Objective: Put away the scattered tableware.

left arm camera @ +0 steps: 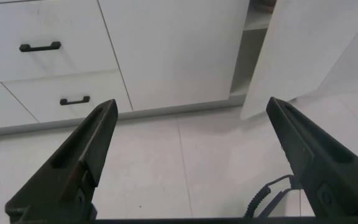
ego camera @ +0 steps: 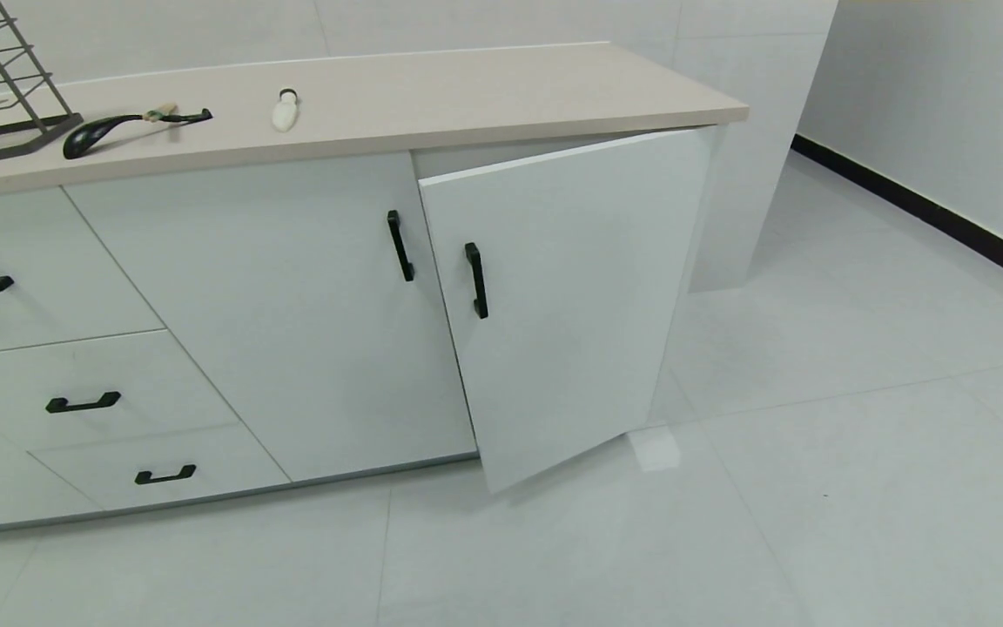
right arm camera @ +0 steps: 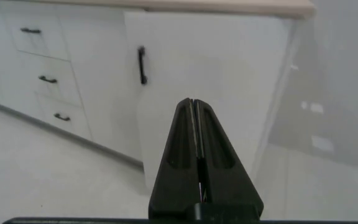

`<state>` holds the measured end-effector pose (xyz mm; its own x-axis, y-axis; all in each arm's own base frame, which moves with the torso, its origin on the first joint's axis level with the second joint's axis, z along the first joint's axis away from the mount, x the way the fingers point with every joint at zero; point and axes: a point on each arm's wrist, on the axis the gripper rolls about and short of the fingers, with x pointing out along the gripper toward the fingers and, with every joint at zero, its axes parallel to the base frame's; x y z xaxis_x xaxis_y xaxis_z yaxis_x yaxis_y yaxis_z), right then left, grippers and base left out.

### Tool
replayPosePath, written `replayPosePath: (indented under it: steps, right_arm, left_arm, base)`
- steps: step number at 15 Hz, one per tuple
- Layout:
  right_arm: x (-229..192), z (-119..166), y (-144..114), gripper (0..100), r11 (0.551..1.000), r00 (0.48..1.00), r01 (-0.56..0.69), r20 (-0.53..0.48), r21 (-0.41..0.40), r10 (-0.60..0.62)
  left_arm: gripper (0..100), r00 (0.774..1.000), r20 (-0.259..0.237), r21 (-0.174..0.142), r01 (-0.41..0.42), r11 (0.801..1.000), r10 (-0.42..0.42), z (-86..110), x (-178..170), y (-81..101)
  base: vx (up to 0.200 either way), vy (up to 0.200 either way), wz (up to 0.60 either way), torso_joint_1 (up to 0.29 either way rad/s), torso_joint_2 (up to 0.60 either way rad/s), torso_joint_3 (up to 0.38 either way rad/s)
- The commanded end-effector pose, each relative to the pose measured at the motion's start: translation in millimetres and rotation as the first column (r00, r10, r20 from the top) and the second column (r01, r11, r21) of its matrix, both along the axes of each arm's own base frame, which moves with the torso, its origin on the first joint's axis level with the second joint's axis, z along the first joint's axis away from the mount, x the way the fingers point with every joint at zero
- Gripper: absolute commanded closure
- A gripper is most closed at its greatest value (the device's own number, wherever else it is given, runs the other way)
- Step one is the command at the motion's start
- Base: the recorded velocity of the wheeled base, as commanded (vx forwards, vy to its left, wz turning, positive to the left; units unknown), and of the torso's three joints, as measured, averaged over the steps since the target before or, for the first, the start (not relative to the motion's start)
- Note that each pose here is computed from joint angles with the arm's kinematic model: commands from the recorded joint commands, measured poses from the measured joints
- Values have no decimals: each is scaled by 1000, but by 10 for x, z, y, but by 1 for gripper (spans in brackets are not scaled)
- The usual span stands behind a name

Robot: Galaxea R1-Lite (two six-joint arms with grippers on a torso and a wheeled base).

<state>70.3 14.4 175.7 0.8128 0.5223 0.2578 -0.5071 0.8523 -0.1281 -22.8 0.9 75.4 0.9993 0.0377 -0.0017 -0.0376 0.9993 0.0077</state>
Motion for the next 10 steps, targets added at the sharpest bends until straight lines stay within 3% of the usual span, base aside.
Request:
replayPosePath:
  steps: [1,3,7,8,10]
  right_arm:
    - [-745,-412,-36,100,974,974,225,-20,-19,-225]
    - [-916,-606,-8,100,968,961,245,-122,-49,-249]
    - [-855,-808,-29,100,951,935,297,-176,-84,-307]
    - [-850,-837,-45,100,929,907,360,-203,-88,-370]
    - [-846,-915,-97,100,821,779,557,-262,-128,-569]
  left_arm:
    - [0,1000,0,2,1,1000,-1,0,0,0]
    - [0,1000,0,3,1,1000,-1,0,0,0]
    - [0,1000,0,2,1,1000,-1,0,0,0]
    - [0,1000,0,0,1,1000,-1,0,0,0]
    - [0,1000,0,-3,-1,1000,1,0,0,1]
  base:
    - [0,0,0,0,0,0]
    - [0,0,0,0,0,0]
    - [0,0,0,0,0,0]
    - [0,0,0,0,0,0]
    - [0,0,0,0,0,0]
